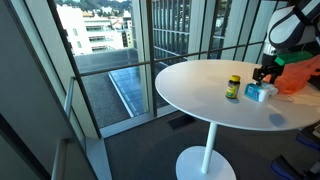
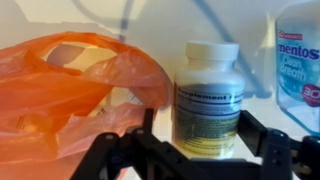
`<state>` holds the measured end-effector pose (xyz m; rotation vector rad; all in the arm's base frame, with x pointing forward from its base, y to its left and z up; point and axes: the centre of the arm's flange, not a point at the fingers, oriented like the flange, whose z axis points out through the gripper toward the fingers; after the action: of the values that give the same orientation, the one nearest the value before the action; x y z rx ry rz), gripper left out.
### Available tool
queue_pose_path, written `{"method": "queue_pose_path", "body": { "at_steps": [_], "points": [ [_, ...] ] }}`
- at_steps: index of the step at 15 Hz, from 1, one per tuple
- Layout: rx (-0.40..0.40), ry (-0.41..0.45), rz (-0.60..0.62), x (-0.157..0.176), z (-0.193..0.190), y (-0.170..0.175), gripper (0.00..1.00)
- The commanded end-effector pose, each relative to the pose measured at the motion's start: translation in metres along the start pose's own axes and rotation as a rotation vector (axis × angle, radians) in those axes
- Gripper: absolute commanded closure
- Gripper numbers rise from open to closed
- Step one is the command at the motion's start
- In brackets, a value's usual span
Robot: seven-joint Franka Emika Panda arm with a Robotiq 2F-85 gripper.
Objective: Pick up the white medicine bottle from the orange plastic bag and put it on the table, move the orange plastic bag a little to the right and place the white medicine bottle next to the mentos container
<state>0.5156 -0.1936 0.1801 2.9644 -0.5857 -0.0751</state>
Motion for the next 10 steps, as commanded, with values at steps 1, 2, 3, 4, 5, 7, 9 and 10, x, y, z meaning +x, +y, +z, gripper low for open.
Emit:
{"method": "queue_pose_path", "body": {
  "at_steps": [1,2,3,4,5,7,9,10],
  "points": [
    [0.018,-0.008,0.022,0.002,-0.028,0.006,0.00],
    [0.026,-0.011,0.029,-0.001,-0.038,0.008,0.00],
    [0.027,-0.011,0.044,-0.002,-0.048,0.009,0.00],
    [0.038,-0.011,0.045,-0.004,-0.059,0.011,0.00],
    [0.042,-0.003,0.057,-0.005,-0.072,0.013,0.00],
    [0.060,-0.004,0.074,-0.007,-0.095,0.018,0.00],
    [0.076,-0.027,0.091,-0.013,-0.117,0.023,0.00],
    [0.087,-0.046,0.103,-0.018,-0.128,0.027,0.00]
  ]
}}
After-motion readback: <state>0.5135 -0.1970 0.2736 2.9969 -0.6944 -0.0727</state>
